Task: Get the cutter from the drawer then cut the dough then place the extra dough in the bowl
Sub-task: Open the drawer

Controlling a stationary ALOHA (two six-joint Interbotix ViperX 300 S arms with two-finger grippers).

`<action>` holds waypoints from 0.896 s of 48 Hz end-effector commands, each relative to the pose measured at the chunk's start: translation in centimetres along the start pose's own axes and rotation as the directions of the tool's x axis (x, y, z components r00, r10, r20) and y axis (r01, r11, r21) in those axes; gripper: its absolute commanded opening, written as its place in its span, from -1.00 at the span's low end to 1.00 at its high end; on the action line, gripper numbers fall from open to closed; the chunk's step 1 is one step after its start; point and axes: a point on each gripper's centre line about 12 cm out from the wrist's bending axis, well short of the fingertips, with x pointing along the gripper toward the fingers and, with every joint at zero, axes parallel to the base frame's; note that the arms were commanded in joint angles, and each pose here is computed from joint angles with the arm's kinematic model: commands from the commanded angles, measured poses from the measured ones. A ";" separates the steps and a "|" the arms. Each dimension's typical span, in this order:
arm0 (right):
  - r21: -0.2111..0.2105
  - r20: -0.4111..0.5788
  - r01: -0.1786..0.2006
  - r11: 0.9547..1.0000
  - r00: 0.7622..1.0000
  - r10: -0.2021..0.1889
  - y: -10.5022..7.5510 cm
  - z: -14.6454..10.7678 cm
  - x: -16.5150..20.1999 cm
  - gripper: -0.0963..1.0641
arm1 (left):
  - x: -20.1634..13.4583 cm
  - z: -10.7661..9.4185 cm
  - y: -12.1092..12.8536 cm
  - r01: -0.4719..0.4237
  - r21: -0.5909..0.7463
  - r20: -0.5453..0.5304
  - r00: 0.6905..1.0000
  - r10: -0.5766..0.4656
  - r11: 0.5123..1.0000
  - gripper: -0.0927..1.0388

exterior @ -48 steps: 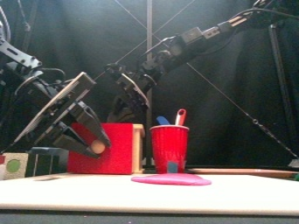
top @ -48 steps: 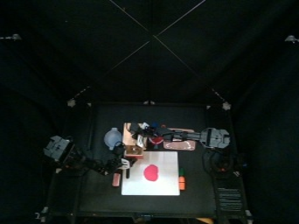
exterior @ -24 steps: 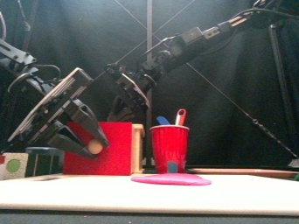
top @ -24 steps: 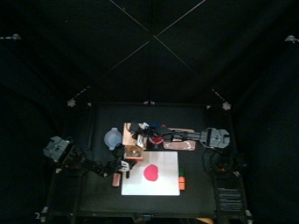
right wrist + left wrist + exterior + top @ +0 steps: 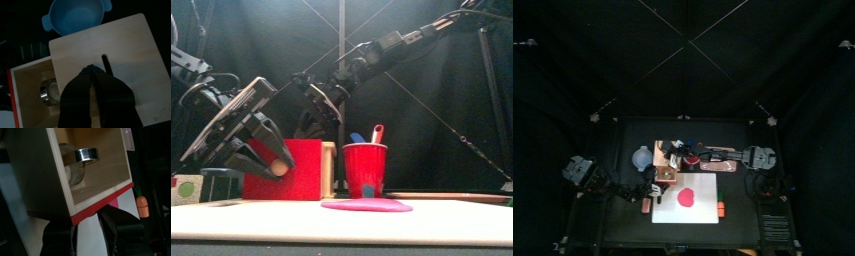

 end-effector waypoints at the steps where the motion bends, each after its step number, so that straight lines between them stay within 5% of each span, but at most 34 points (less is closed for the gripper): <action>1: -0.001 -0.054 -0.001 1.000 0.999 0.001 0.0 -1.4 0.6 -0.76 | -0.4 0.4 -1.0 0.035 -0.014 0.011 0.999 -0.034 0.999 0.48; 43: 0.000 -0.046 -0.001 1.000 0.999 0.001 0.0 -1.3 0.6 -0.76 | -2.0 0.0 -1.0 0.059 -0.013 -0.021 0.998 -0.059 0.998 0.54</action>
